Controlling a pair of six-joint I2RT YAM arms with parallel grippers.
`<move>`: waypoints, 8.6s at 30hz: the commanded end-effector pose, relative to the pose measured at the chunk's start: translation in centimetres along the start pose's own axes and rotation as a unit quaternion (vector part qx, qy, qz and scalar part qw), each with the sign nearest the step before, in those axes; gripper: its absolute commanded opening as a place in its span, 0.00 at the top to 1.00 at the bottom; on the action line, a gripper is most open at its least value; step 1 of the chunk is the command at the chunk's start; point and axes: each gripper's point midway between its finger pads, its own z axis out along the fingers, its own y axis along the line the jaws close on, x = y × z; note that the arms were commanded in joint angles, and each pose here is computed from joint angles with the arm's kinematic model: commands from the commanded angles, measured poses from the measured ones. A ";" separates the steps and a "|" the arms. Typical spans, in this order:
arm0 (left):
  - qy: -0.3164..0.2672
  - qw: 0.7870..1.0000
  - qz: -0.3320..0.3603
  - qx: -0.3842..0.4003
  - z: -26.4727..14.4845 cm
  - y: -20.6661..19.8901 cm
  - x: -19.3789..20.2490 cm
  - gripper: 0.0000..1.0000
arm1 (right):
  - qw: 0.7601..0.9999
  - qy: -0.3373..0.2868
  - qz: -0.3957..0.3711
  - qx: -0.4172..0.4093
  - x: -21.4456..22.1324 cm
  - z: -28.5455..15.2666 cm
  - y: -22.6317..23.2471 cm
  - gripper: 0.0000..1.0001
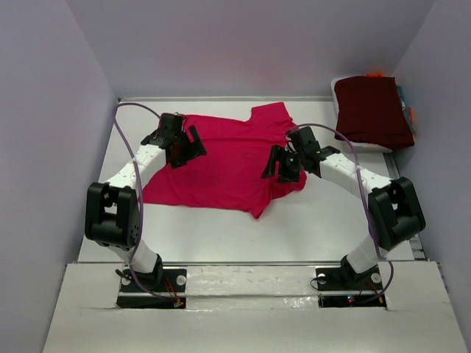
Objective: Fold and stack the t-shirts
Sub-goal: Flatten out the tshirt
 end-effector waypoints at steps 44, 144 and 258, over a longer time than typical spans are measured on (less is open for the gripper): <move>0.012 1.000 0.011 -0.003 0.9 0.2 1.1 0.10 | 0.998 0.048 0.029 -0.013 5.2 -0.4 -1.6 0.68; 0.040 0.999 0.029 0.013 1.4 -0.6 2.4 0.10 | 0.988 0.144 0.006 0.060 12.7 -4.8 -2.6 0.44; 0.050 0.998 0.035 0.011 1.4 -0.1 3.3 0.10 | 0.971 0.198 -0.078 0.110 17.5 -1.8 1.1 0.93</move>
